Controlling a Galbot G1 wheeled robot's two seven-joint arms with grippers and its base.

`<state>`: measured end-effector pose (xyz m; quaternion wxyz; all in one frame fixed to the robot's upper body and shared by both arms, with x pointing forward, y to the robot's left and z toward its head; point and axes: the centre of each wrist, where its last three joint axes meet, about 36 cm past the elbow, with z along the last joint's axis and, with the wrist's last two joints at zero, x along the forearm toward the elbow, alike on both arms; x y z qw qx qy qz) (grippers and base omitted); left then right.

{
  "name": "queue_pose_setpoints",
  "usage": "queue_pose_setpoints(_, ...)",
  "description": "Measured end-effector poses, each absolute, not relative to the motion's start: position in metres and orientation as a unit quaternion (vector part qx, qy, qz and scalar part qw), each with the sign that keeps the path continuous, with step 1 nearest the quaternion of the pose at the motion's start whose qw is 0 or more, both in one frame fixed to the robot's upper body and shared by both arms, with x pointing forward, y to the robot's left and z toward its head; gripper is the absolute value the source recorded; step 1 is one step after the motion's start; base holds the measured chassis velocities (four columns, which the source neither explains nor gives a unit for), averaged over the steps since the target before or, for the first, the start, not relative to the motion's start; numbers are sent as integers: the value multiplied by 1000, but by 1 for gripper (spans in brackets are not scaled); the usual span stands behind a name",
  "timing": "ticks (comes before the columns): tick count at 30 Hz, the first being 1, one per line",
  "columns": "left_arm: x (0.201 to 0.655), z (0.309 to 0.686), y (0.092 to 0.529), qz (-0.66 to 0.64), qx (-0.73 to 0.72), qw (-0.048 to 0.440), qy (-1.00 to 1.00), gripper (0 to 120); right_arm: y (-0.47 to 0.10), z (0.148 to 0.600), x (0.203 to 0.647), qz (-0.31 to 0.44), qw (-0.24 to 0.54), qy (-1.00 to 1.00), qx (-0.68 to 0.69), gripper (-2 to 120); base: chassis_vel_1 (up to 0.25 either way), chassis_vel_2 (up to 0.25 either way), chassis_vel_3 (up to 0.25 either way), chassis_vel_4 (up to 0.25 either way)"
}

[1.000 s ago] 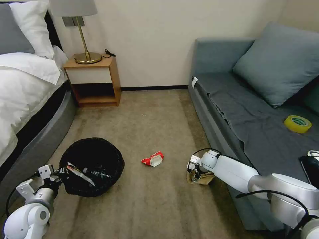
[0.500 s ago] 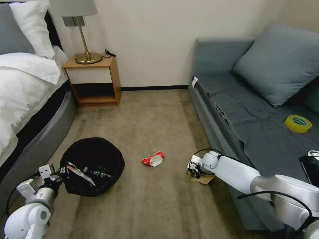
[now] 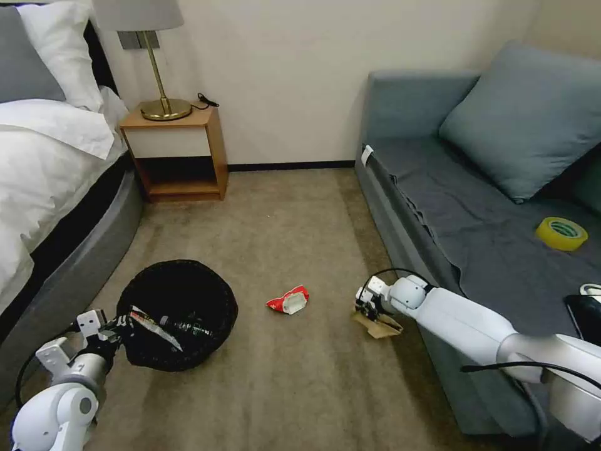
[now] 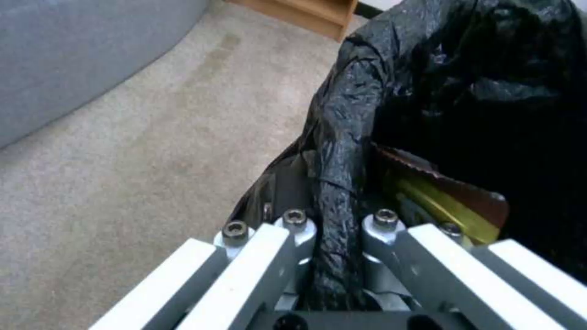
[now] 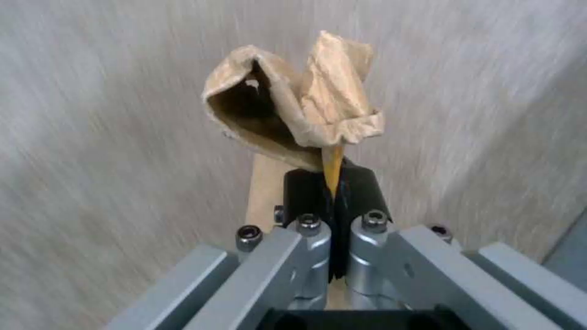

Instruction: Pick up the trash bin, then pick up the garbage on the floor and place it into the trash bin.

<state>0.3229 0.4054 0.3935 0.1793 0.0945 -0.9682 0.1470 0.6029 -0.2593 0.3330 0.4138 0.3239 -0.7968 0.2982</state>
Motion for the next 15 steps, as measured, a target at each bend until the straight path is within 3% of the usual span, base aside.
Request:
queue_pose_setpoints(6,320,399,395,146,86,184,-968,4,-225,412,591,232,314,-849,356,0,0,0,0,0)
queue_pose_setpoints(15,317,402,384,140,80,187,-969,4,-183,485,559,123,174,-897,387,0,0,0,0,0)
